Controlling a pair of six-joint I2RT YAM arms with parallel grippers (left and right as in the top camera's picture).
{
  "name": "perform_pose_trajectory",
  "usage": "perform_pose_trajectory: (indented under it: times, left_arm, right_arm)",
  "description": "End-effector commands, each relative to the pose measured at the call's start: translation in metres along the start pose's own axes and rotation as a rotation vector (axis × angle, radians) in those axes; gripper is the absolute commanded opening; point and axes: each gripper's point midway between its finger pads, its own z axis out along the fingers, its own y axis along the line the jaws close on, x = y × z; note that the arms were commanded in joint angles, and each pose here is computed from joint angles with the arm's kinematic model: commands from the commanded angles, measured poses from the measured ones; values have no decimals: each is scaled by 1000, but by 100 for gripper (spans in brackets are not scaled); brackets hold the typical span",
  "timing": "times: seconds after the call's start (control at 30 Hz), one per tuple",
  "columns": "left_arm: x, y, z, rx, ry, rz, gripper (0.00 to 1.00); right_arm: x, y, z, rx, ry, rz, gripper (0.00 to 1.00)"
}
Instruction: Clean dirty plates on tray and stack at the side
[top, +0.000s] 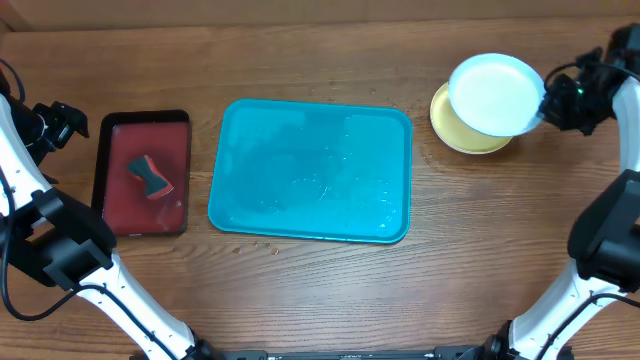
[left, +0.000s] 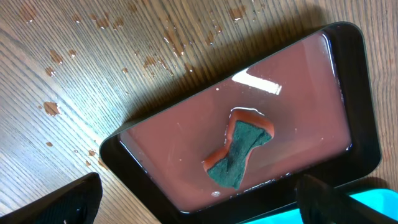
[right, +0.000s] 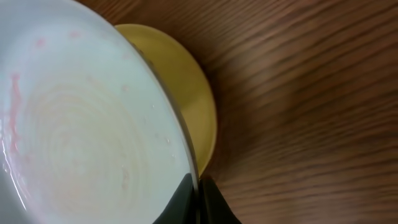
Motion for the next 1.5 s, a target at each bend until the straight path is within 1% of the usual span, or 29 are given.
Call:
perform_pose_trajectory:
  times: [0.0, 0.2, 0.23, 0.27, 0.3, 0.33, 0.37, 0.47, 0.5, 0.57, 0.7, 0.9, 1.07, 1.17, 1.23, 1.3, 1.37, 1.47]
  left_arm:
    - [-1, -3, -14, 21, -35, 24, 100]
    - [-1, -3, -14, 21, -35, 24, 100]
    - [-1, -3, -14, 21, -35, 24, 100]
    - [-1, -3, -14, 21, -35, 24, 100]
    - [-1, -3, -14, 21, -35, 24, 100]
    - [-1, -3, -14, 21, -35, 24, 100]
    - [-1, -3, -14, 21, -35, 24, 100]
    - [-1, -3, -14, 21, -35, 24, 100]
    - [-1, -3, -14, 21, -35, 24, 100]
    - [-1, -3, -14, 21, -35, 24, 100]
    - [0, -4, -14, 21, -35, 28, 100]
    - [0, -5, -14, 21, -35, 29, 100]
    - [0, -5, -14, 21, -34, 31, 100]
    - [0, -5, -14, 21, -35, 30, 100]
    - [0, -5, -14, 21, -35, 30, 100]
    - [0, -5, -14, 21, -35, 30, 100]
    - [0, -5, -14, 21, -35, 30, 100]
    - [0, -5, -14, 21, -35, 31, 100]
  right_arm:
    - [10, 9, 10, -36, -2, -26, 4]
    - [16, 6, 35, -43, -21, -39, 5]
    - [16, 6, 35, -43, -22, -39, 11]
    - [16, 5, 36, -44, -24, -40, 25]
    - [16, 5, 36, -44, -24, -40, 36]
    - [16, 6, 36, -44, -22, -40, 43]
    - [17, 6, 36, -44, -18, -39, 47]
    - [24, 11, 35, -75, 8, -32, 52]
    - [26, 14, 33, -91, 14, -31, 56]
    - [28, 19, 25, -107, 17, -31, 73]
    - [37, 32, -16, -126, -4, -41, 100]
    - [79, 65, -96, -139, -29, -96, 100]
    - [124, 94, -144, -159, -41, -184, 100]
    - [154, 103, -162, -166, -10, -215, 100]
    - [179, 103, -172, -162, 36, -225, 100]
    - [195, 101, -177, -152, 78, -220, 100]
    - [203, 97, -178, -141, 114, -207, 100]
    - [205, 96, -177, -138, 123, -204, 100]
